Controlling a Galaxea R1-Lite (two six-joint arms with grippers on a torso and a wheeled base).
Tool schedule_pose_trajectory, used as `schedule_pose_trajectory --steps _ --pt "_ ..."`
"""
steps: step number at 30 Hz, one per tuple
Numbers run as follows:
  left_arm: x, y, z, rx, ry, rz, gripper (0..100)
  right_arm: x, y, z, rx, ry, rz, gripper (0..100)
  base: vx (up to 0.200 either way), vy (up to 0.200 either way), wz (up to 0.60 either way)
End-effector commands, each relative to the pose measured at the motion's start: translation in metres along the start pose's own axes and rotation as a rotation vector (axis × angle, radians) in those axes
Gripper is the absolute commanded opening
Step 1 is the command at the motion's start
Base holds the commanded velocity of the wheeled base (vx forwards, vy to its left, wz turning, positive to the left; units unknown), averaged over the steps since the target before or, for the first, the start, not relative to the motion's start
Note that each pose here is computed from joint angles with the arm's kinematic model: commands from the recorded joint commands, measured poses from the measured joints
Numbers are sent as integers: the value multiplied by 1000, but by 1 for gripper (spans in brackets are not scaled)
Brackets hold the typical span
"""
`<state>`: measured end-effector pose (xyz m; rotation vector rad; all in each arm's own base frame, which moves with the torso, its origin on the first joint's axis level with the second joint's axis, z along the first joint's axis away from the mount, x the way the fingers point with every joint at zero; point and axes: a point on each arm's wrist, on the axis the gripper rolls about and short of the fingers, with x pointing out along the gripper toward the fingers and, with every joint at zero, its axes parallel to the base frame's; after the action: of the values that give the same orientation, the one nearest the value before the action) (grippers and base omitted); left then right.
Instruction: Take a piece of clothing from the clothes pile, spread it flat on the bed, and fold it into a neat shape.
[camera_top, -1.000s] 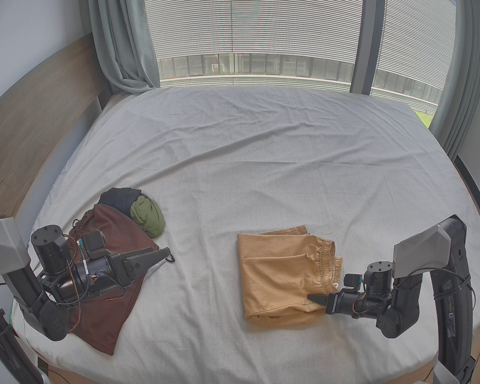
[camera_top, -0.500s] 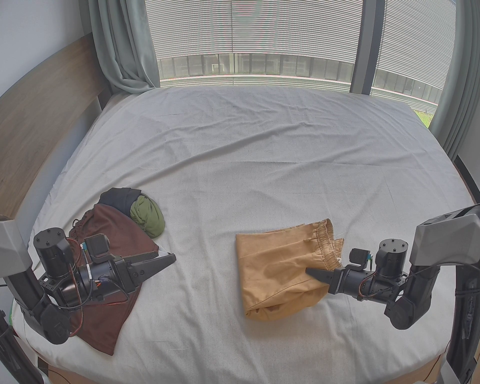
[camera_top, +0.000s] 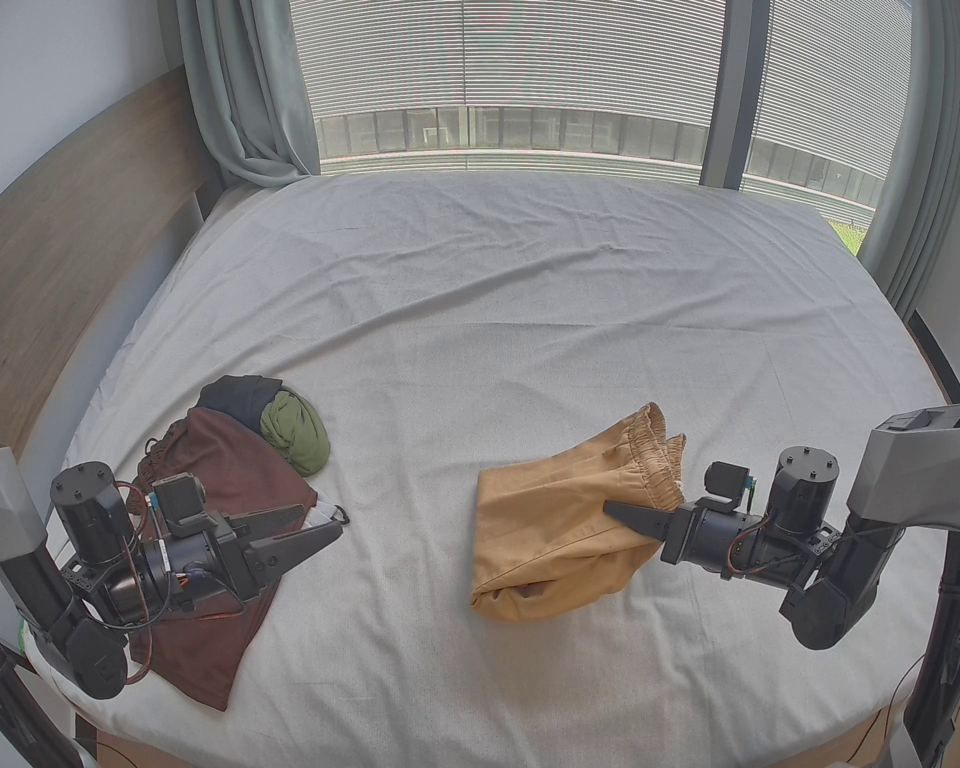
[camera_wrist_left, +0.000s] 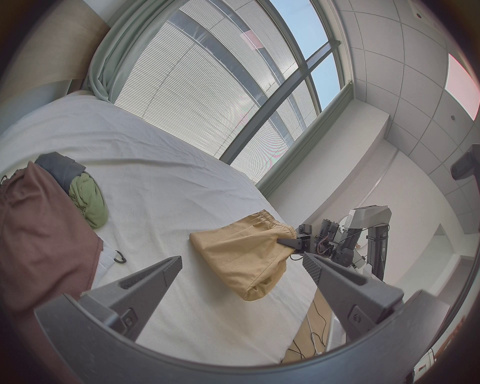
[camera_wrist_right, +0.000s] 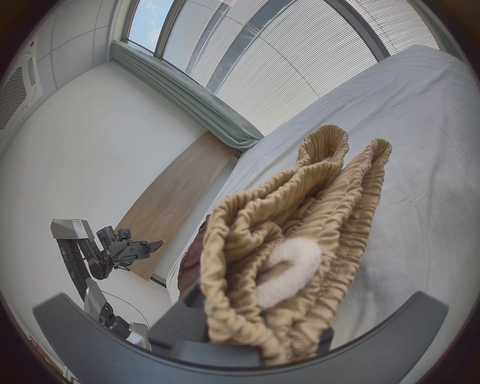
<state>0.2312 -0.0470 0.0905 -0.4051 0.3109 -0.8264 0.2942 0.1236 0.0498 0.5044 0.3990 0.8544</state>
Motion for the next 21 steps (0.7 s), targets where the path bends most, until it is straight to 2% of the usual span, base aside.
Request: schedule_pose_trajectory --steps 1,6,21 --pt "-7 -3 1 13 -9 9 100 -2 4 8 -16 -18 22 0 0 0 0" --pt "-15 -9 4 34 -30 10 100 -1 9 19 -42 -40 66 0 0 0 0" --pt "-20 -13 10 55 -57 13 100 15 9 39 -81 -110 108 0 0 0 0"
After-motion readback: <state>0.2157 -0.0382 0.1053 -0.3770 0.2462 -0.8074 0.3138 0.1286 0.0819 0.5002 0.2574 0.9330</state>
